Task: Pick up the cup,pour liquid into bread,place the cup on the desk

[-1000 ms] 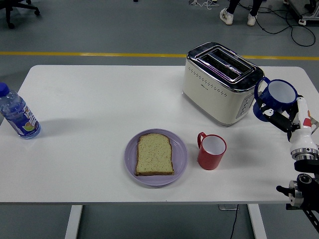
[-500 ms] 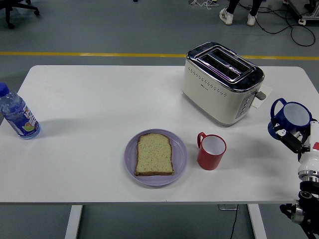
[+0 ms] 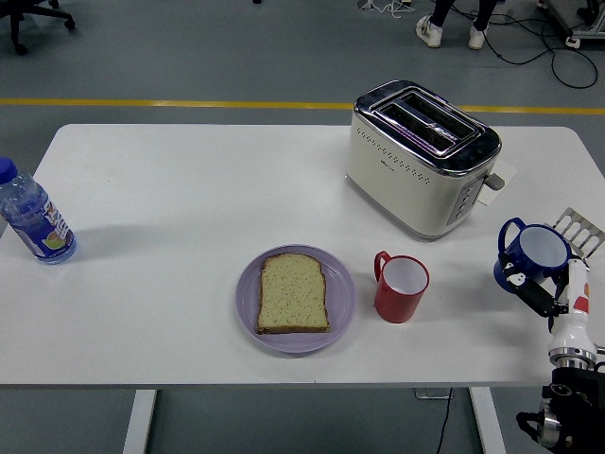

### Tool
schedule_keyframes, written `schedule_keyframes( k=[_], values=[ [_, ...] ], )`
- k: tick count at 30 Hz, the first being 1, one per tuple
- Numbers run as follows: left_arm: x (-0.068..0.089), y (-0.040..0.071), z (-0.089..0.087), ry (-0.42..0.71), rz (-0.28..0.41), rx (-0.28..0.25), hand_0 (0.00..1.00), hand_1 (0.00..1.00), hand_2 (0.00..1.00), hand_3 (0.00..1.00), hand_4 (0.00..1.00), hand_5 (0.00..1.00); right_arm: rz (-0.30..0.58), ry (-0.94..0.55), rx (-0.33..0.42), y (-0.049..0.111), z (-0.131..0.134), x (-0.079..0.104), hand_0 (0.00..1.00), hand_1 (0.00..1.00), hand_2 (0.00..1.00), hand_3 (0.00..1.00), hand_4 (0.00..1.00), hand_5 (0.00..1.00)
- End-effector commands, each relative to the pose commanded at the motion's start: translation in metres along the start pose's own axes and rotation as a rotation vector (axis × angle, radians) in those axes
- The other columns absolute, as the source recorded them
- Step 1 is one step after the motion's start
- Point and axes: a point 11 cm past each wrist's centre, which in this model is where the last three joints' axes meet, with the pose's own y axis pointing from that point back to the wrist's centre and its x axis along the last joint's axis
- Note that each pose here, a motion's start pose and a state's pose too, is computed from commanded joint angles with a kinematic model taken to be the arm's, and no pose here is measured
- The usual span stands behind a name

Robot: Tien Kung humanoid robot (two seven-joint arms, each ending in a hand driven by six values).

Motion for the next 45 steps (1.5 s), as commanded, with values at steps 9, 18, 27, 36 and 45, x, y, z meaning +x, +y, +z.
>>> schedule_keyframes(
  k=[9,18,27,36,45],
  values=[
    [0.002,0.000,0.004,0.008,0.002,-0.007,0.635,0.646,0.657,0.551,0.323,0.835,-0.009,0.018,-0.020,0.003,0.011,-0.008,0.529,0.478,0.584,0.592,0.519,0.002],
    [0.002,0.000,0.007,0.009,0.003,-0.011,0.635,0.646,0.657,0.553,0.324,0.836,-0.038,0.037,-0.041,0.009,0.021,-0.019,0.539,0.473,0.582,0.595,0.572,0.002],
    [0.003,0.000,0.009,0.011,0.004,-0.015,0.635,0.646,0.657,0.552,0.324,0.835,-0.050,0.052,-0.050,0.008,0.025,-0.024,0.544,0.473,0.581,0.601,0.608,0.006],
    [0.003,0.000,0.009,0.011,0.004,-0.015,0.635,0.646,0.657,0.551,0.323,0.835,-0.051,0.057,-0.070,0.010,0.032,-0.026,0.549,0.476,0.582,0.604,0.609,0.007],
    [0.003,0.000,0.010,0.010,0.004,-0.017,0.635,0.646,0.657,0.551,0.322,0.836,-0.052,0.058,-0.075,0.010,0.033,-0.027,0.551,0.477,0.582,0.609,0.621,0.021]
  ],
)
